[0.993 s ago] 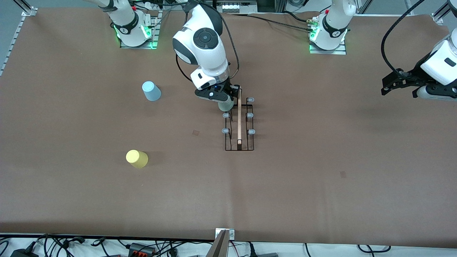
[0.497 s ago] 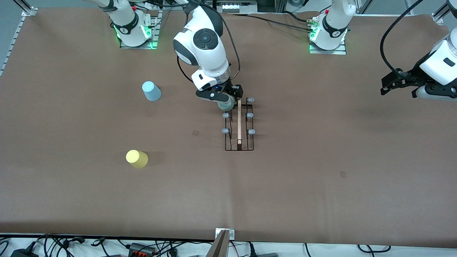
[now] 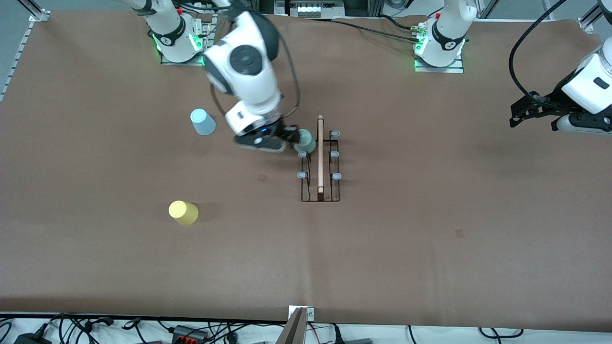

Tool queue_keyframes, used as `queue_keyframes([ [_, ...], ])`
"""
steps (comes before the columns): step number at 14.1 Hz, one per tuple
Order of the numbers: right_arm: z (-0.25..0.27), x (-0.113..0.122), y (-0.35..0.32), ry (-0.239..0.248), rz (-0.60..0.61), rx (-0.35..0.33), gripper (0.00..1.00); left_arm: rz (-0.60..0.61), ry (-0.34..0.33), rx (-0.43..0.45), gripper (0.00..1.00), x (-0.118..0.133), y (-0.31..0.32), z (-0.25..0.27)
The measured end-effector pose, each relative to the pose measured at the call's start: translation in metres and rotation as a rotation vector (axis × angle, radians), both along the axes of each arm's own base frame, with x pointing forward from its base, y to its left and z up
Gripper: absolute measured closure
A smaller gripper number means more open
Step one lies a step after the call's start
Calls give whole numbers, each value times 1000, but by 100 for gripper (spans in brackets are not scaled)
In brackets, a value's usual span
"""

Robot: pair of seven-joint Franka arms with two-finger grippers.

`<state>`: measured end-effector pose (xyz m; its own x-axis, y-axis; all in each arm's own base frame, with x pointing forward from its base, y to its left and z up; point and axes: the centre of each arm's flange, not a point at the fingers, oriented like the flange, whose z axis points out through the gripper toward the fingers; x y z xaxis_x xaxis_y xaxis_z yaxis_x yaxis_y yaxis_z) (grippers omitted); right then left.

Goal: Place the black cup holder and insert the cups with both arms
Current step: 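Lower the teal cup onto a rack peg and open the right gripper, then move the right gripper to the yellow cup and grasp it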

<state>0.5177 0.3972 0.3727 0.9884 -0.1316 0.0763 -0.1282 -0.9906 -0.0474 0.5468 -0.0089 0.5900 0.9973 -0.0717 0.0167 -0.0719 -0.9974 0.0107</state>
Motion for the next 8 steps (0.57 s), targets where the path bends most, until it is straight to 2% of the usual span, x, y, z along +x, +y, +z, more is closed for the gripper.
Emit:
queue_keyframes([
  [2,4,34,-57,11,64,-38,0,-2,0,0,0,0,-1,0],
  [5,-16,77,-151,36,147,-84,0,-25,-4,1,0,0,-14,2],
  [8,-47,111,-229,24,243,-90,0,-32,-8,1,0,0,-18,5],
])
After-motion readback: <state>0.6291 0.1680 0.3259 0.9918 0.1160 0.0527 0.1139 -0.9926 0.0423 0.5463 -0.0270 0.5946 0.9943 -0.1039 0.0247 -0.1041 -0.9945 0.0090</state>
